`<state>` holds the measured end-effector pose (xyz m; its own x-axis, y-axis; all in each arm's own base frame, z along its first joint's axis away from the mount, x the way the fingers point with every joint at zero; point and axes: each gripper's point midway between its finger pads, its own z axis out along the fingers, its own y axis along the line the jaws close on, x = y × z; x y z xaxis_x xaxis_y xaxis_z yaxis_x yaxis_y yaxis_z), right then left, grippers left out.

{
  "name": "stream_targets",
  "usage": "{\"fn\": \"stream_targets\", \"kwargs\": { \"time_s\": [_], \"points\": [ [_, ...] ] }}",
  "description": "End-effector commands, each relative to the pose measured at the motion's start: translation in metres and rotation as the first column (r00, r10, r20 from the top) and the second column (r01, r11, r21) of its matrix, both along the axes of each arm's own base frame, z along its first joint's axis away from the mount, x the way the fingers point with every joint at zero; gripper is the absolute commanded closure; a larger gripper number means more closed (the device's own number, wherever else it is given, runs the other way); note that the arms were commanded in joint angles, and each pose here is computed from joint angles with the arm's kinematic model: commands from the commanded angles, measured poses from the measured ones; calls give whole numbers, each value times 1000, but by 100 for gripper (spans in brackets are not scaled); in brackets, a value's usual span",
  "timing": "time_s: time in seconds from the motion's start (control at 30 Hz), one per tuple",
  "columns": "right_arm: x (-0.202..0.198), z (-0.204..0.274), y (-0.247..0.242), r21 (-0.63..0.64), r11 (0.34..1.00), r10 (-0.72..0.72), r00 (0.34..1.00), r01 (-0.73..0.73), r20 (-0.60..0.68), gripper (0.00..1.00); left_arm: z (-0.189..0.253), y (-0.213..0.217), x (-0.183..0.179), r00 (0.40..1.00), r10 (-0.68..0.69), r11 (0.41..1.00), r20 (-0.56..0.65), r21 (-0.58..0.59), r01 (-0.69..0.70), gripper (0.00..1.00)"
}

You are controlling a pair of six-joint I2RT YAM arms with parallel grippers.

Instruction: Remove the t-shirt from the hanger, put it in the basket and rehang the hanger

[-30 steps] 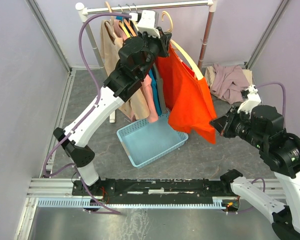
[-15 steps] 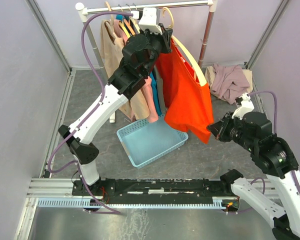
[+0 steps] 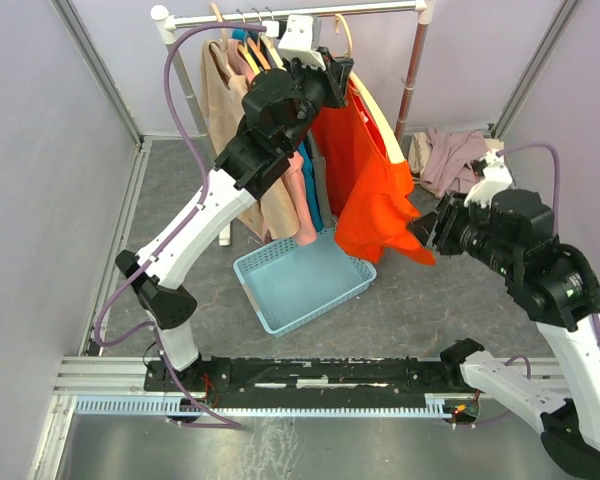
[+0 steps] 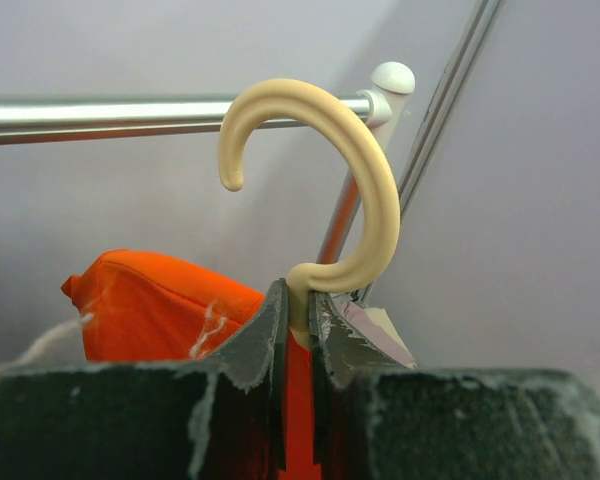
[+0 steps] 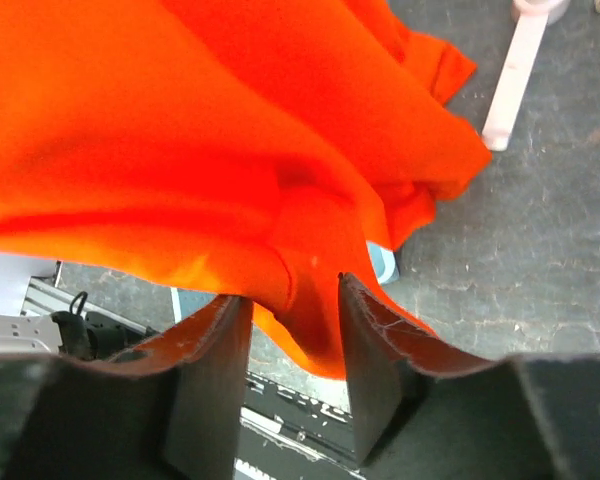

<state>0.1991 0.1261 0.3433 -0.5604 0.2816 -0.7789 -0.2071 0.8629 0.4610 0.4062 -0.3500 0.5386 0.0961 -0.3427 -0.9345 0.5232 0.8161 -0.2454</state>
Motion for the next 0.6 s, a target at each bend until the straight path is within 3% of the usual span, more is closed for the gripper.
{"fn": "stream_targets", "kwargs": {
  "time_s": [0.0, 0.13, 0.4, 0.57],
  "points": [
    [10, 54, 3, -17, 999, 38, 989, -36, 145, 47, 53, 19, -31, 995, -53, 990, 90, -126, 64, 97],
    [13, 80, 9, -20, 997, 75, 978, -73, 192, 37, 51, 26, -28, 997, -14, 994, 80, -107, 23, 97],
    [11, 98, 26, 22, 986, 155, 962, -165, 226, 35, 56, 36, -20, 996, 59, 993, 70, -103, -52, 97],
    [5, 97, 27, 22, 982, 178, 953, -189, 246, 20, 60, 40, -14, 993, 97, 990, 68, -105, -90, 97]
  ]
}}
